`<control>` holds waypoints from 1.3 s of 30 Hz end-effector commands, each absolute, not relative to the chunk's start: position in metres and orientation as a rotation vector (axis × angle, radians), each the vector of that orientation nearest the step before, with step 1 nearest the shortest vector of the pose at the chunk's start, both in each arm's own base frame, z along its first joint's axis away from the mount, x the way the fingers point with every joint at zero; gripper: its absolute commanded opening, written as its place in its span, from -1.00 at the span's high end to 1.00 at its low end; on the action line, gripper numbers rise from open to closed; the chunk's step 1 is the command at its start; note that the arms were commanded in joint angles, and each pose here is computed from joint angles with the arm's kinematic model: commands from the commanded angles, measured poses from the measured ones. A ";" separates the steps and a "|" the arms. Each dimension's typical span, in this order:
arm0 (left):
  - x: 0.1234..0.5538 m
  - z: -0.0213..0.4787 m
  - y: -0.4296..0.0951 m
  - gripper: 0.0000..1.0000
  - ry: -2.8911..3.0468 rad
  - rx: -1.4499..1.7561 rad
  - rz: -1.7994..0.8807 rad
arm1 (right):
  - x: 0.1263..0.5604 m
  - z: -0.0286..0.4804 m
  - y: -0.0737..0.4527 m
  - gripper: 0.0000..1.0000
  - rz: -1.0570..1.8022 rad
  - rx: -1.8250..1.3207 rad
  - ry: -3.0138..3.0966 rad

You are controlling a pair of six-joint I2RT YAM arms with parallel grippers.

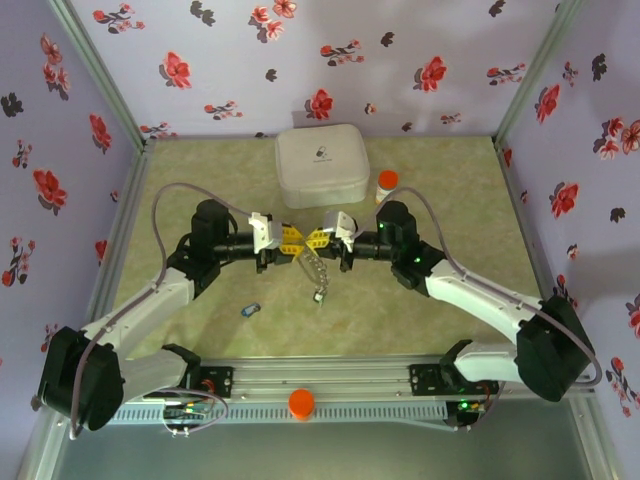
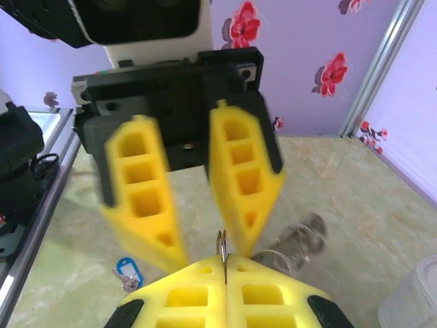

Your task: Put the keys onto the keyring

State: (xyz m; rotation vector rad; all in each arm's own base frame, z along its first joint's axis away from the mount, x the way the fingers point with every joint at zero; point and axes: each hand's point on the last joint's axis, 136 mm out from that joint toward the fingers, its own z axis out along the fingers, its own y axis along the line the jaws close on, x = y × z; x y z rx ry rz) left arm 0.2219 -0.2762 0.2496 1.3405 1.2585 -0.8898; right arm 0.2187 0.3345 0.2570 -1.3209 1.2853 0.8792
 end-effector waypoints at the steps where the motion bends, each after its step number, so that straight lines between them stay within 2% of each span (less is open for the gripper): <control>1: 0.231 0.263 -0.275 0.14 1.229 1.322 -0.798 | 0.217 0.268 0.332 1.00 0.806 -1.374 1.269; 5: 0.227 0.247 -0.272 0.15 1.294 1.384 -0.763 | 0.216 0.250 0.326 1.00 0.667 -1.514 1.359; 11: 0.220 0.232 -0.274 0.31 1.331 1.476 -0.726 | 0.211 0.250 0.326 1.00 0.579 -1.635 1.407; 20: 0.216 0.237 -0.282 0.41 1.291 1.502 -0.741 | 0.215 0.242 0.329 1.00 0.476 -1.703 1.491; 26: 0.217 0.235 -0.284 0.58 1.293 1.499 -0.747 | 0.213 0.246 0.335 1.00 0.510 -1.687 1.478; 36: 0.218 0.226 -0.284 0.53 1.324 1.522 -0.748 | 0.213 0.250 0.338 1.00 0.528 -1.667 1.467; 39: 0.219 0.227 -0.285 0.71 1.314 1.511 -0.747 | 0.212 0.250 0.340 1.00 0.543 -1.664 1.466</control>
